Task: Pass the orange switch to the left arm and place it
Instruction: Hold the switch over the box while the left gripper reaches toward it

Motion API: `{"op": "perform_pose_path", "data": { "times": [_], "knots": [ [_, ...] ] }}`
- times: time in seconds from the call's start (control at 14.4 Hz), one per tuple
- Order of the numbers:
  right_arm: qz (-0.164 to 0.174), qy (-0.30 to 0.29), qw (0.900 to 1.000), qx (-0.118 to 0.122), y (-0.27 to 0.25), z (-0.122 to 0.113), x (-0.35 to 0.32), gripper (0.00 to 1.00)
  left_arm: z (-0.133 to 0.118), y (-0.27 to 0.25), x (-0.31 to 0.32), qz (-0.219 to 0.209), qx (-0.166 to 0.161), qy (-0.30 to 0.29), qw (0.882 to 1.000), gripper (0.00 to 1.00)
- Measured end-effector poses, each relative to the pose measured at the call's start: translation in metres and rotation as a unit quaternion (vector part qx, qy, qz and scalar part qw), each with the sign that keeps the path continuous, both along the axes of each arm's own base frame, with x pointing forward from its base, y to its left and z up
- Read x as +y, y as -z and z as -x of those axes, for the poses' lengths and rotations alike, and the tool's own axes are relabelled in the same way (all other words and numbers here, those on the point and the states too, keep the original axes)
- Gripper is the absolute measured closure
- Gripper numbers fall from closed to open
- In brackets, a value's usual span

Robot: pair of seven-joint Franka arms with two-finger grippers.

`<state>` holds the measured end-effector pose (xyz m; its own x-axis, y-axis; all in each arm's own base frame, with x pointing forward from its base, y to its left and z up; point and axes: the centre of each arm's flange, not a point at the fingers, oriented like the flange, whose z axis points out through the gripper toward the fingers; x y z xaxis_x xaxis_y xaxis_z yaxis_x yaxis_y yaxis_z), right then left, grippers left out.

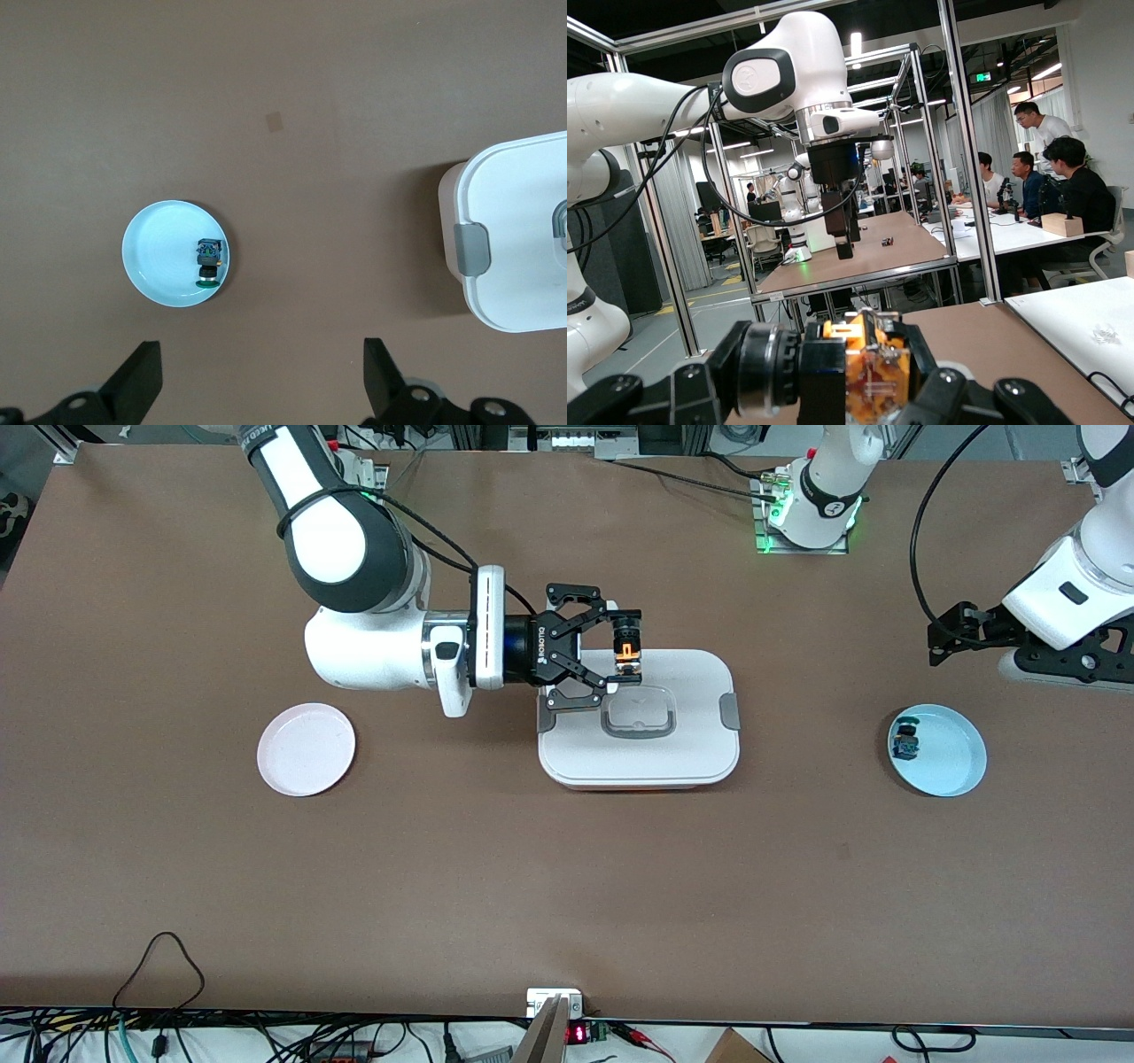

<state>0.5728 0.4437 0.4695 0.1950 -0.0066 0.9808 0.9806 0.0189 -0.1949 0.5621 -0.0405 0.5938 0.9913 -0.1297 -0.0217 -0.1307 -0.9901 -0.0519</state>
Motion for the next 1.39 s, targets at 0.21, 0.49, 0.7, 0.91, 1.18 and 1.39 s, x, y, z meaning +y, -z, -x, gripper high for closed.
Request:
{"op": "perform_pose_path", "data": {
  "times": [0.21,0.49,0.7,0.91,1.18,1.39],
  "knots": [
    [0.003,0.003,1.000,-0.001,0.0006,0.0010,0.0017,0.28,0.0000,-0.0002,-0.0007,0.000,0.000,0.001,1.000,0.00],
    [0.004,0.004,1.000,-0.001,0.0005,0.0020,0.0035,0.28,-0.0001,-0.0005,-0.0007,0.000,-0.001,0.001,1.000,0.00],
    [0.003,0.005,1.000,-0.003,-0.0012,0.0015,0.0034,0.28,-0.0002,-0.0003,-0.0007,0.000,0.000,0.001,1.000,0.00],
    [0.003,0.009,1.000,-0.007,-0.0054,-0.0002,0.0032,0.28,-0.0003,-0.0003,-0.0007,0.000,0.000,0.001,1.000,0.00],
    [0.004,0.011,1.000,-0.007,-0.0052,-0.0006,0.0029,0.28,-0.0003,-0.0004,-0.0007,0.000,0.000,0.001,1.000,0.00],
    [0.004,0.011,1.000,-0.007,-0.0052,-0.0006,0.0030,0.28,-0.0003,-0.0003,-0.0007,0.000,0.000,0.001,1.000,0.00]
  ]
}}
